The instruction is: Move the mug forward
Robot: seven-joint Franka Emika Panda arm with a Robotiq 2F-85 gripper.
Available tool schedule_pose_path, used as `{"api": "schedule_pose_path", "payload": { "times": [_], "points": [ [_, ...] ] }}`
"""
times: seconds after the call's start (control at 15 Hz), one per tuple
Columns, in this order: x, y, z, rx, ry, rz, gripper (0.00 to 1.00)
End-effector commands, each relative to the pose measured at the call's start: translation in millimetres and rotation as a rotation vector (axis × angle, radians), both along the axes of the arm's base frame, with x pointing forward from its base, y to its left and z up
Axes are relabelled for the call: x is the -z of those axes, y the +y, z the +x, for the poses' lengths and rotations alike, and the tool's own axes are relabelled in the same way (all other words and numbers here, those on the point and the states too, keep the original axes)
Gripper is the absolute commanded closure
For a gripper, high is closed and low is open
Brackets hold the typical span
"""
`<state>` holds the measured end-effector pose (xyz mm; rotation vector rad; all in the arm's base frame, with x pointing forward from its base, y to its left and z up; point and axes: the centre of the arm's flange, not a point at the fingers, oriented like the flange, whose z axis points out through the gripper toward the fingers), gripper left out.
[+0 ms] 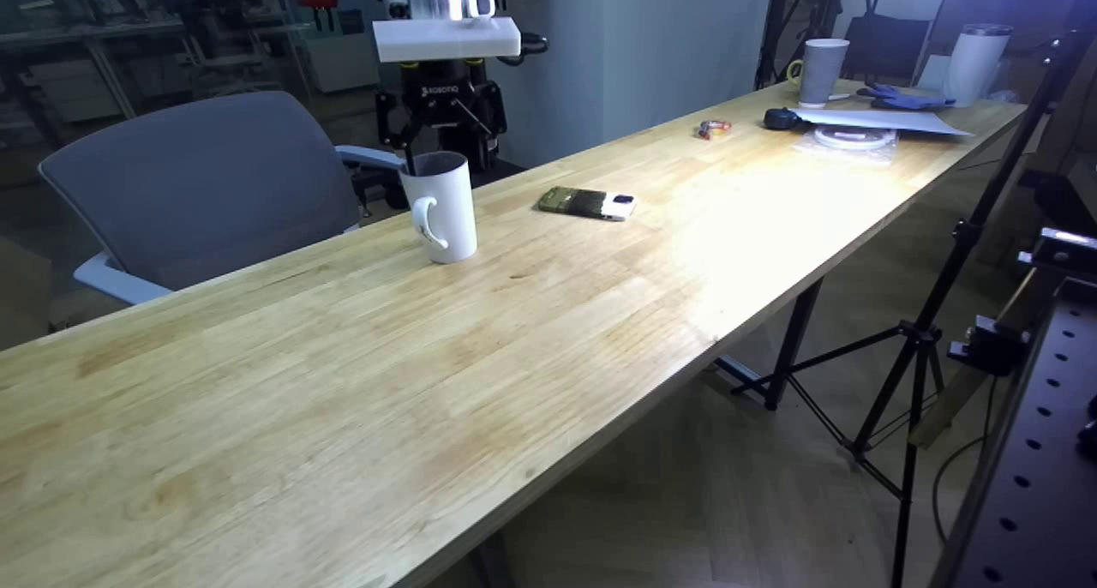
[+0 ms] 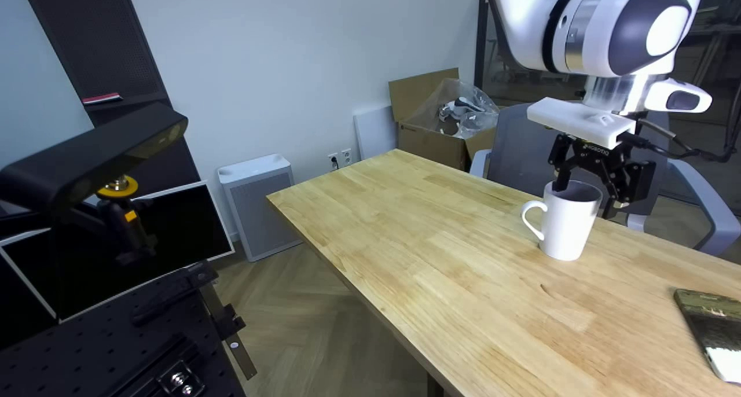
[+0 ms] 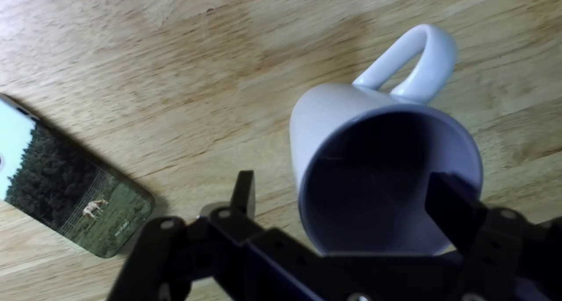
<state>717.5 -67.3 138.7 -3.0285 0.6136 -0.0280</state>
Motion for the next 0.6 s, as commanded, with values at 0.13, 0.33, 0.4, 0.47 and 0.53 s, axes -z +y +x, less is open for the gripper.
{"api": "schedule_pose_path", "payload": {
  "times": [0.13,0.33,0.4,0.47,0.53],
  "points": [
    [24.6,-2.4,1.3,0.023,0.028,-0.016,0.00],
    [37.6,-6.5,-3.1,0.020,0.046,-0.032,0.00],
    [39.3,-7.0,-4.2,0.011,0.045,-0.038,0.25],
    [40.7,-7.5,-5.2,0.011,0.047,-0.050,0.25],
    [41.6,-7.8,-6.0,0.007,0.048,-0.056,0.31]
  ]
}}
